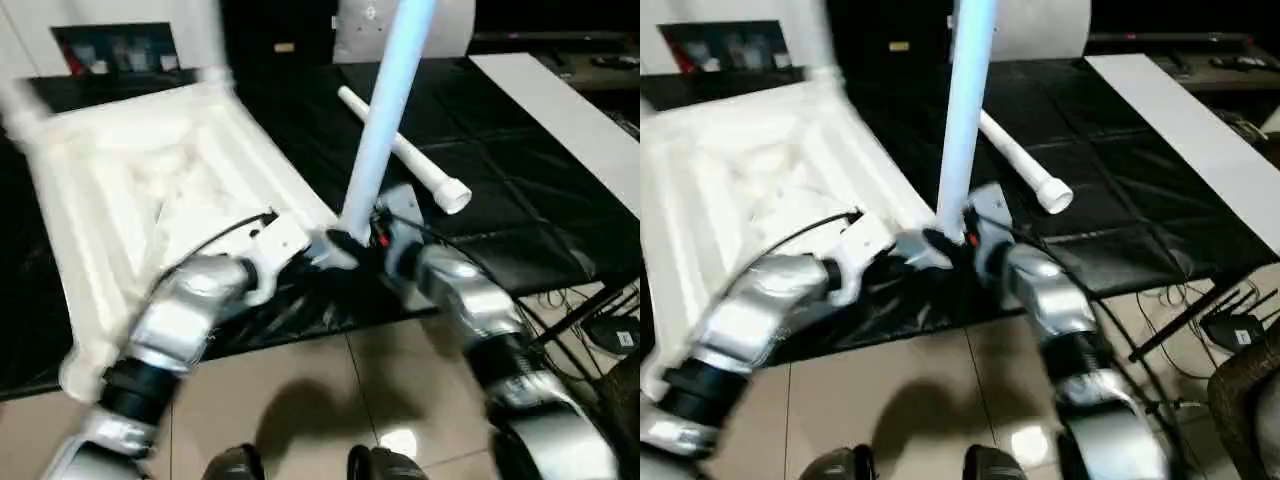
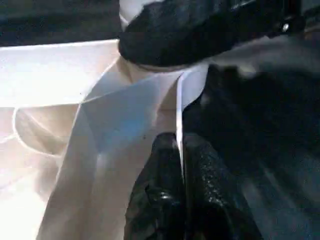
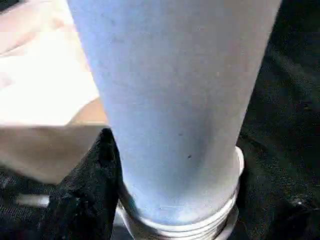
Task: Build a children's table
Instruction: Rotate leg to tighten
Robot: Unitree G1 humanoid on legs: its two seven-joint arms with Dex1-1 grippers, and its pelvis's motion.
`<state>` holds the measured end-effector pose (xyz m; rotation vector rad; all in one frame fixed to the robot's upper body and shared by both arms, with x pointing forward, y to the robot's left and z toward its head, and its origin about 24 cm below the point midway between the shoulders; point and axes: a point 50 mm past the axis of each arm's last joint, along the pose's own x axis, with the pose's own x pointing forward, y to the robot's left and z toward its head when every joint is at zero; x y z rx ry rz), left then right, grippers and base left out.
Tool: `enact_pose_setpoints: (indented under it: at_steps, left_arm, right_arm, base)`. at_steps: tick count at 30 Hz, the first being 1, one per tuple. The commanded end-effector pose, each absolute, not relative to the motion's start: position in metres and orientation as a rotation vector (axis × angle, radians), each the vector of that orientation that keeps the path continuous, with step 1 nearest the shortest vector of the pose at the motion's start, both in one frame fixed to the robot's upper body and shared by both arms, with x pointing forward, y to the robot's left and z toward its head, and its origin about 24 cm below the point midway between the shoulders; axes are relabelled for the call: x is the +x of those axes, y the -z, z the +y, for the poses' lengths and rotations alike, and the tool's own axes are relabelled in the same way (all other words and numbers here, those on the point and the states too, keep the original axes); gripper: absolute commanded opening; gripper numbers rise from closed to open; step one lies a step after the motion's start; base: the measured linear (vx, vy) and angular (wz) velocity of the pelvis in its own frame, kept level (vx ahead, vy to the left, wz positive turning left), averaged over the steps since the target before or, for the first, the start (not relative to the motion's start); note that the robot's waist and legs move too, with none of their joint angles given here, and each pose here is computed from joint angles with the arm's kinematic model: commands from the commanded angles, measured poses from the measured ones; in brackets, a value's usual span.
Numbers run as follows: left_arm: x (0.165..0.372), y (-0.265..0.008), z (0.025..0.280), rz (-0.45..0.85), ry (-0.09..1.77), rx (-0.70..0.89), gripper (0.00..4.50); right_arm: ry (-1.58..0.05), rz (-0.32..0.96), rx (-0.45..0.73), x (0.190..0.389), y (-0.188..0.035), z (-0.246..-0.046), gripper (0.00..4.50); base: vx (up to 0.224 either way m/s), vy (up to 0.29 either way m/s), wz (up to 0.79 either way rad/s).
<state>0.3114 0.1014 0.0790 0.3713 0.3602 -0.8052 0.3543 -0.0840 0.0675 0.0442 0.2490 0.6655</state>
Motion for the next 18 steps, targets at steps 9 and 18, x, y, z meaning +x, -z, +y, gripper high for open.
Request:
enact_pose_setpoints:
  at_steps: [9, 18]
  left_arm:
    - [0.313, -0.096, 0.075, 0.261, 0.743, 0.406, 0.0]
    - [0.319, -0.091, 0.097, 0.287, 0.783, 0.512, 0.0]
  right_arm:
    - [-0.642, 0.31, 0.063, 0.349, -0.046, -0.076, 3.55]
    - [-0.765, 0.19, 0.021, 0.342, -0.063, -0.107, 4.32]
  base:
    - [0.0, 0.0, 0.0]
    - [0.0, 0.0, 0.0]
